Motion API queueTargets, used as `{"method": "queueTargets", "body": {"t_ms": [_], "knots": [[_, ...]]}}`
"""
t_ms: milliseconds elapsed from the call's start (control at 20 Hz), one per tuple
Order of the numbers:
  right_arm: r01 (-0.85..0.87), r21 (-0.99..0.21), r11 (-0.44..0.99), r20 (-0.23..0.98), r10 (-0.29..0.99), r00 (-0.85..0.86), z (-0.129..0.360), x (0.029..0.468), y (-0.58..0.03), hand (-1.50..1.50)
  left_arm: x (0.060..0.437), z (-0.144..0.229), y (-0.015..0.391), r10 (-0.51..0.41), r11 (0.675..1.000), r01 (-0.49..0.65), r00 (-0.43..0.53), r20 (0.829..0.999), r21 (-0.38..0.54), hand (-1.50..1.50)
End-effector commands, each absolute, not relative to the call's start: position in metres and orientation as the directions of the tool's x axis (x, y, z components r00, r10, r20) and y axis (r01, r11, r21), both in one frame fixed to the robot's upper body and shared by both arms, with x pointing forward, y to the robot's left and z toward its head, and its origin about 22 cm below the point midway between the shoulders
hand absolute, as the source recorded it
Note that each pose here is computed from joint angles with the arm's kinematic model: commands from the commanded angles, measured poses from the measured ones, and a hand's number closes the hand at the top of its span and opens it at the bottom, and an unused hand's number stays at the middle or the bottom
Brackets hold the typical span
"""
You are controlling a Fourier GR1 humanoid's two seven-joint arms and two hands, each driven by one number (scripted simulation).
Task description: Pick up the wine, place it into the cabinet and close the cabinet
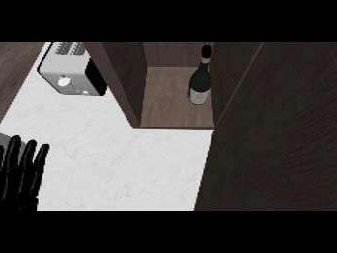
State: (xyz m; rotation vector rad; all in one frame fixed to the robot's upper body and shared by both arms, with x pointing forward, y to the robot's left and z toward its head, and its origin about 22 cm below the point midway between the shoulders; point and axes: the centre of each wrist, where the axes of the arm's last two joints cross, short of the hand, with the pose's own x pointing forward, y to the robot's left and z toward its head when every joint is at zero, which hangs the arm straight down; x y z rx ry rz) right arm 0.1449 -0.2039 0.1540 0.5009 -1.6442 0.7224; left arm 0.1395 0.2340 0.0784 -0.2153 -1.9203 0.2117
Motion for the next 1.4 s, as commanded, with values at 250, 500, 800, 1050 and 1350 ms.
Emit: {"method": "queueTargets", "body": {"t_ms": [250, 500, 800, 1050, 1350], "knots": [[-0.728, -0.154, 0.668, 0.976, -0.010, -0.216, 0.180, 0.120, -0.146, 1.50, 0.111, 0.099, 0.287, 0.252, 0.965, 0.026, -0.353, 0.901, -0.259, -1.50], [-0.710, -0.237, 0.663, 0.955, 0.024, -0.296, 0.190, 0.122, -0.112, 1.50, 0.106, 0.085, 0.321, 0.217, 0.973, 0.007, -0.363, 0.906, -0.230, -1.50], [-0.659, -0.315, 0.682, 0.929, 0.079, -0.363, 0.189, 0.150, -0.068, 1.50, 0.096, 0.104, 0.347, 0.218, 0.975, 0.047, -0.379, 0.899, -0.217, -1.50], [-0.633, -0.290, 0.718, 0.940, 0.088, -0.329, 0.200, 0.172, -0.037, 1.50, 0.092, 0.119, 0.352, 0.236, 0.971, 0.053, -0.374, 0.897, -0.233, -1.50], [-0.567, -0.315, 0.761, 0.929, 0.124, -0.349, 0.204, 0.224, -0.018, 1.50, 0.084, 0.117, 0.364, 0.242, 0.970, 0.059, -0.362, 0.900, -0.237, -1.50]]}}
